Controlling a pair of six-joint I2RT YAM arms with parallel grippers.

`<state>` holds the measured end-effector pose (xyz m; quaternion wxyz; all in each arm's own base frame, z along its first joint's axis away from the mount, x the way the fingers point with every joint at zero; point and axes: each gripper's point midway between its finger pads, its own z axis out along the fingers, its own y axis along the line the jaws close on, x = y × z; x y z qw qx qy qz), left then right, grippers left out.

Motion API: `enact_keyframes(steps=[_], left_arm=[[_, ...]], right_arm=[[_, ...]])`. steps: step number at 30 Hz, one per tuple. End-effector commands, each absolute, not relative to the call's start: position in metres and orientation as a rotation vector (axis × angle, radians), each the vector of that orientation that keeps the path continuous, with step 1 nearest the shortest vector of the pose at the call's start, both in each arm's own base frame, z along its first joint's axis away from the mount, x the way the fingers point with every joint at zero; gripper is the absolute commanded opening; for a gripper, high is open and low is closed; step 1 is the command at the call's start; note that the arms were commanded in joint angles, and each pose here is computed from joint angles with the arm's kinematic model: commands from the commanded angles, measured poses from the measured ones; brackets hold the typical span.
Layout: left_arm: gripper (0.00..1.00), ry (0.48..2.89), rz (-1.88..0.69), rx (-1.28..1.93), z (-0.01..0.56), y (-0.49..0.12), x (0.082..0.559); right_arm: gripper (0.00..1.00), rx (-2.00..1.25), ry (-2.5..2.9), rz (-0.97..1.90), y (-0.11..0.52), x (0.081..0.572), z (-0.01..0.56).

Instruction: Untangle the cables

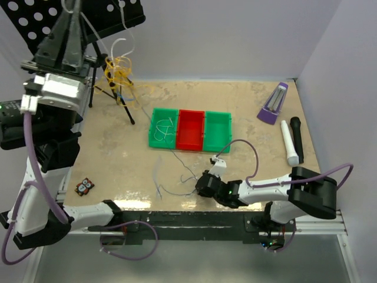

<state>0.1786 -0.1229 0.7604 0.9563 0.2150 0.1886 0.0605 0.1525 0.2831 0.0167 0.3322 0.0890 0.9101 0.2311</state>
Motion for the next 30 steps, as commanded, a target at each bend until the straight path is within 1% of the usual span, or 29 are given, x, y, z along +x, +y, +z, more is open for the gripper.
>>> enact_keyframes(steps=[1, 6, 11, 13, 15, 18, 19, 21, 23, 24, 25, 27, 30], left_arm=[[0.00, 0.218, 0.262, 0.200, 0.809, -0.055, 0.124], [0.00, 0.197, 0.296, 0.166, 0.814, -0.049, 0.121], [0.00, 0.254, 0.233, 0.274, 0.786, -0.074, 0.138], [0.00, 0.291, 0.192, 0.302, 0.775, -0.082, 0.145], [0.00, 0.331, 0.132, 0.410, 0.760, -0.105, 0.154], [0.00, 0.400, 0.044, 0.575, 0.718, -0.141, 0.169], [0.00, 0.418, 0.023, 0.629, 0.703, -0.152, 0.174], [0.00, 0.459, -0.017, 0.659, 0.682, -0.161, 0.180], [0.00, 0.498, -0.032, 0.678, 0.667, -0.166, 0.187], [0.00, 0.511, -0.033, 0.680, 0.662, -0.167, 0.190], [0.00, 0.521, -0.033, 0.680, 0.657, -0.167, 0.191], [0.00, 0.525, -0.031, 0.685, 0.652, -0.168, 0.193], [0.00, 0.528, -0.012, 0.683, 0.649, -0.168, 0.196]], right_arm=[[0.00, 0.223, 2.448, 0.479, 0.270, 0.139, -0.008], [0.00, 0.252, 2.449, 0.476, 0.267, 0.137, -0.010], [0.00, 0.322, 2.413, 0.493, 0.260, 0.141, 0.008], [0.00, 0.350, 2.363, 0.536, 0.262, 0.147, 0.030], [0.00, 0.360, 2.306, 0.575, 0.266, 0.154, 0.057], [0.02, 0.386, 2.231, 0.593, 0.262, 0.165, 0.089], [0.05, 0.393, 2.212, 0.585, 0.260, 0.169, 0.097], [0.14, 0.389, 2.190, 0.585, 0.257, 0.173, 0.109], [0.40, 0.361, 2.191, 0.591, 0.257, 0.173, 0.114], [0.50, 0.347, 2.196, 0.597, 0.258, 0.171, 0.115], [0.55, 0.335, 2.204, 0.600, 0.257, 0.169, 0.116], [0.62, 0.319, 2.217, 0.607, 0.256, 0.166, 0.118], [0.63, 0.317, 2.213, 0.604, 0.249, 0.164, 0.124]])
